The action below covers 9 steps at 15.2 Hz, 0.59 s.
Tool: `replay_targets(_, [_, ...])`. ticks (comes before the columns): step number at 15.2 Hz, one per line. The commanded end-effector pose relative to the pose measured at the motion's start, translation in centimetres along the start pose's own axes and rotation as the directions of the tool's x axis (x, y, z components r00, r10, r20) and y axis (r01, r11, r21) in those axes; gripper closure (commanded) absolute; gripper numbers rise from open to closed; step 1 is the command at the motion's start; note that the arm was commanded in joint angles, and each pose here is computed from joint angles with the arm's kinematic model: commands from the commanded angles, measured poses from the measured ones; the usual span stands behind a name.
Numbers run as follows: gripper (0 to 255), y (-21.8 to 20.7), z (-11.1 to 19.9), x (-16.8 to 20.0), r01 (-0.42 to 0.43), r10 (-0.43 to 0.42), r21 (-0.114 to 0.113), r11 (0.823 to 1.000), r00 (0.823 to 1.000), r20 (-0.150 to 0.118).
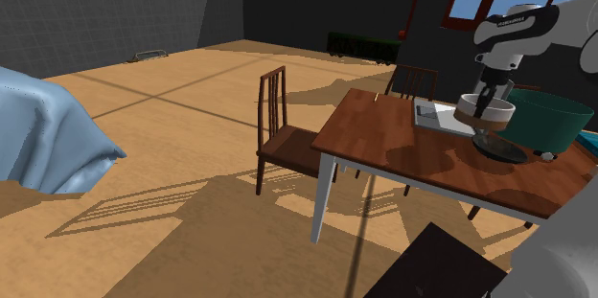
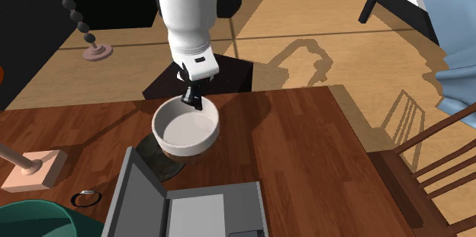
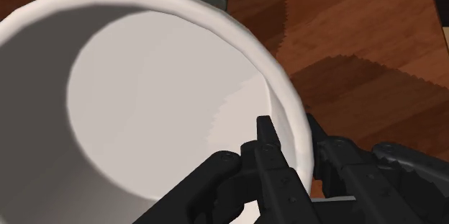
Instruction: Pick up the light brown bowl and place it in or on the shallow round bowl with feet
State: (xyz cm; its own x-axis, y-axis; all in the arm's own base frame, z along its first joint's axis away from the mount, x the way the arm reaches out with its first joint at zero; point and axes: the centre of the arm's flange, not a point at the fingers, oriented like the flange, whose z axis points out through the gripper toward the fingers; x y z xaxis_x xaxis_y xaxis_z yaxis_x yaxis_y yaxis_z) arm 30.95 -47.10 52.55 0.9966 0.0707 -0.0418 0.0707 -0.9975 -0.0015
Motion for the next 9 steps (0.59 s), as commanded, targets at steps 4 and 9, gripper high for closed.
replay_targets(4, [255, 2.5, -0.3, -6.0, 0.002, -0.002, -0.001, 1.0, 1.0, -0.001])
replay_targets(9, [255, 4.1, 0.2, -9.9, 0.002, -0.002, -0.001, 1.0, 1.0, -0.001])
